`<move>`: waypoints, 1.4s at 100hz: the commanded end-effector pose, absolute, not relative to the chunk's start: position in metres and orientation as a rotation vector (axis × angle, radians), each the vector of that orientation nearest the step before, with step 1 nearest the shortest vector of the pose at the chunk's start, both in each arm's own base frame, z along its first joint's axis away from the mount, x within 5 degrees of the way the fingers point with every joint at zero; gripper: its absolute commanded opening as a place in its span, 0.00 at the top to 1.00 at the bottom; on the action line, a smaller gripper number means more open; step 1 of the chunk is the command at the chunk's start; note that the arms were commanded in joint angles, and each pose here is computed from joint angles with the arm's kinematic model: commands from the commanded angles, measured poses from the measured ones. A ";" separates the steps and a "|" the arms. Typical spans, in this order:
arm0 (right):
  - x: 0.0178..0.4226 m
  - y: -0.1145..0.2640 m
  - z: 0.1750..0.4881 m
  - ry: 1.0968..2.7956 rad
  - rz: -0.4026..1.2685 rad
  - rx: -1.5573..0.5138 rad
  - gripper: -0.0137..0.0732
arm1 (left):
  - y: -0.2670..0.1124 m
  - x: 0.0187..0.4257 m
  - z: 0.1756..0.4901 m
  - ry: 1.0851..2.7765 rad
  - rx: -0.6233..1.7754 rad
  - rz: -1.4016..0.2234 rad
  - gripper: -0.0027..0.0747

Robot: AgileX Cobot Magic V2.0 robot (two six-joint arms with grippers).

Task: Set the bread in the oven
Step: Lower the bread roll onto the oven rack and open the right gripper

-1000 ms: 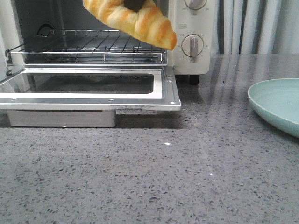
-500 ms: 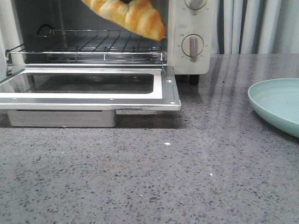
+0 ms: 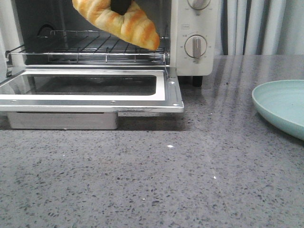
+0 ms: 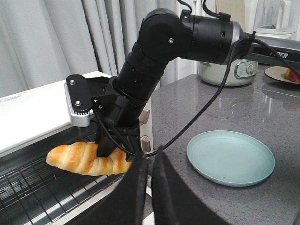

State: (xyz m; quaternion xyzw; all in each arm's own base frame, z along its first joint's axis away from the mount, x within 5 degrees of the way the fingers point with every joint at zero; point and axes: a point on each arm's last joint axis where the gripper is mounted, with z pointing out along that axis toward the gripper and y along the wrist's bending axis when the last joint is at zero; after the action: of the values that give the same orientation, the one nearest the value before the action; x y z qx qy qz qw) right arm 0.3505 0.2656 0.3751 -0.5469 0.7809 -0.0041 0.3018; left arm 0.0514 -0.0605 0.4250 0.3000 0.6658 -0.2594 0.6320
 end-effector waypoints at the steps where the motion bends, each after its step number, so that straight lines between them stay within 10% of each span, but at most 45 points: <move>1: 0.343 0.257 0.412 1.943 -0.030 -1.375 0.93 | -0.060 0.053 0.439 1.466 0.627 -0.616 0.99; 47: 0.345 0.259 0.415 1.904 -0.034 -1.350 0.91 | -0.060 0.053 0.438 1.467 0.628 -0.616 0.99; 79: 0.346 0.259 0.415 1.903 -0.028 -1.333 0.44 | -0.060 0.052 0.438 1.475 0.637 -0.619 0.99; 140: 0.347 0.259 0.415 1.931 -0.016 -1.279 0.44 | -0.060 0.052 0.437 1.480 0.642 -0.620 0.99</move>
State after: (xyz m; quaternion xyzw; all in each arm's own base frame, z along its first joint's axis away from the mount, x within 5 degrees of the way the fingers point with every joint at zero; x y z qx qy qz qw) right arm 0.3527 0.2693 0.3781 -0.5300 0.7820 0.0037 0.3278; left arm 0.0505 -0.0611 0.4232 0.3064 0.6702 -0.2606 0.6237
